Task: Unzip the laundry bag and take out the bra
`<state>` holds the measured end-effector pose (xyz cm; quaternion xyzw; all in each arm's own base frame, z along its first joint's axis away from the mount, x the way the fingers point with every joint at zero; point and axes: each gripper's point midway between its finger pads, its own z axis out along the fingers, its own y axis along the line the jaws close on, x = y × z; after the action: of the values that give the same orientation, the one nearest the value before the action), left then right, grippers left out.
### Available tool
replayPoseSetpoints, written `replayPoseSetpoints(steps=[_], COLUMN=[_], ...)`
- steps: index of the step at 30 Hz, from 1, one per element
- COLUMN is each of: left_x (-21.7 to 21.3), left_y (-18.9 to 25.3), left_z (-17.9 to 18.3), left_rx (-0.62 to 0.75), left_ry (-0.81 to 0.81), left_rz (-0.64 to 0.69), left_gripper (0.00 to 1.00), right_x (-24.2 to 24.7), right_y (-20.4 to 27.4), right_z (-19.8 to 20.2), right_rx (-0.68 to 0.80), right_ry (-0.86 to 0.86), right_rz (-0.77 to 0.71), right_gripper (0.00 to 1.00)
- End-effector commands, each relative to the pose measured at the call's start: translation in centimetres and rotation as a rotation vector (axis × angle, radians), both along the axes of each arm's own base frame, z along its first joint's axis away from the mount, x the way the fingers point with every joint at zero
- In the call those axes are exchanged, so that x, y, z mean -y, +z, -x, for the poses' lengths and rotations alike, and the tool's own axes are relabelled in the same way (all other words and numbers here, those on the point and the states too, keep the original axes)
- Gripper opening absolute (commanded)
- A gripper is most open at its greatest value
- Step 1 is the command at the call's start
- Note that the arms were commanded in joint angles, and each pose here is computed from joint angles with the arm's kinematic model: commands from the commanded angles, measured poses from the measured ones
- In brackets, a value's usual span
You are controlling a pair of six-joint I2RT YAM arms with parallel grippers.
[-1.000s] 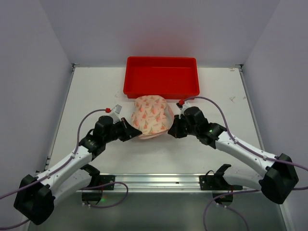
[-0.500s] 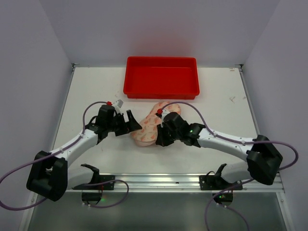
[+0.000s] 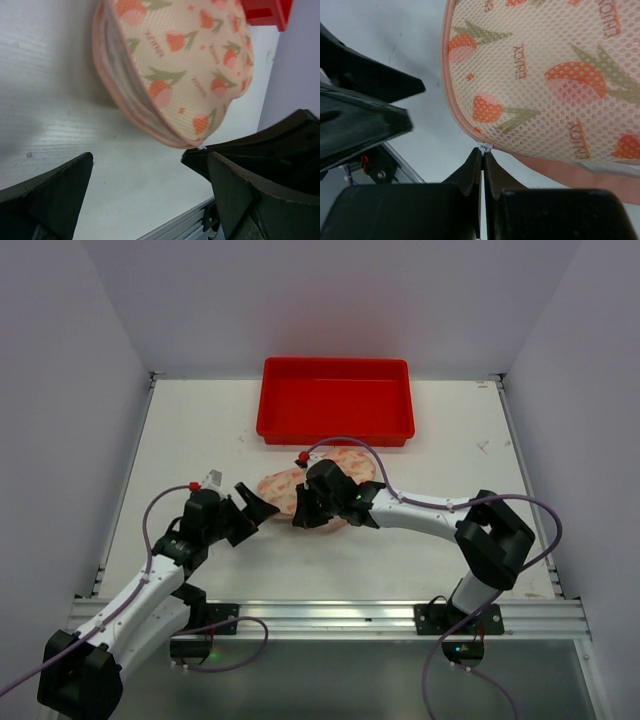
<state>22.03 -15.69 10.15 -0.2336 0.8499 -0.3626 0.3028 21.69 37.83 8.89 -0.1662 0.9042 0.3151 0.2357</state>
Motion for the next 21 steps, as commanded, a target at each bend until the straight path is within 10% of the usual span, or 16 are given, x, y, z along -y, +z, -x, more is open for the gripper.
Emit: replayPoseSetpoints(steps=[1, 12, 19, 21], left_x=[1.4, 5.0, 4.3, 3.8], left_y=[-0.1, 1.1, -1.6, -1.7], left_z=[-0.2, -3.1, -2.6, -2.7], left_rx=[-0.036, 0.043, -0.023, -0.020], left_ry=[0.018, 0.026, 0.043, 0.050], left_rz=[0.120, 0.167, 0.107, 0.081], left_gripper=[1.00, 0.75, 0.03, 0.00], right_x=[-1.9, -1.6, 0.7, 2.1], right_y=[2.2, 1.7, 1.3, 0.8], right_z=[-1.5, -1.3, -1.0, -1.1], right_rx=[0.048, 0.039, 0.064, 0.071], right_ry=[-0.016, -0.017, -0.045, -0.066], right_rz=[-0.069, -0.059, -0.008, 0.029], right_gripper=[0.00, 0.00, 0.00, 0.00])
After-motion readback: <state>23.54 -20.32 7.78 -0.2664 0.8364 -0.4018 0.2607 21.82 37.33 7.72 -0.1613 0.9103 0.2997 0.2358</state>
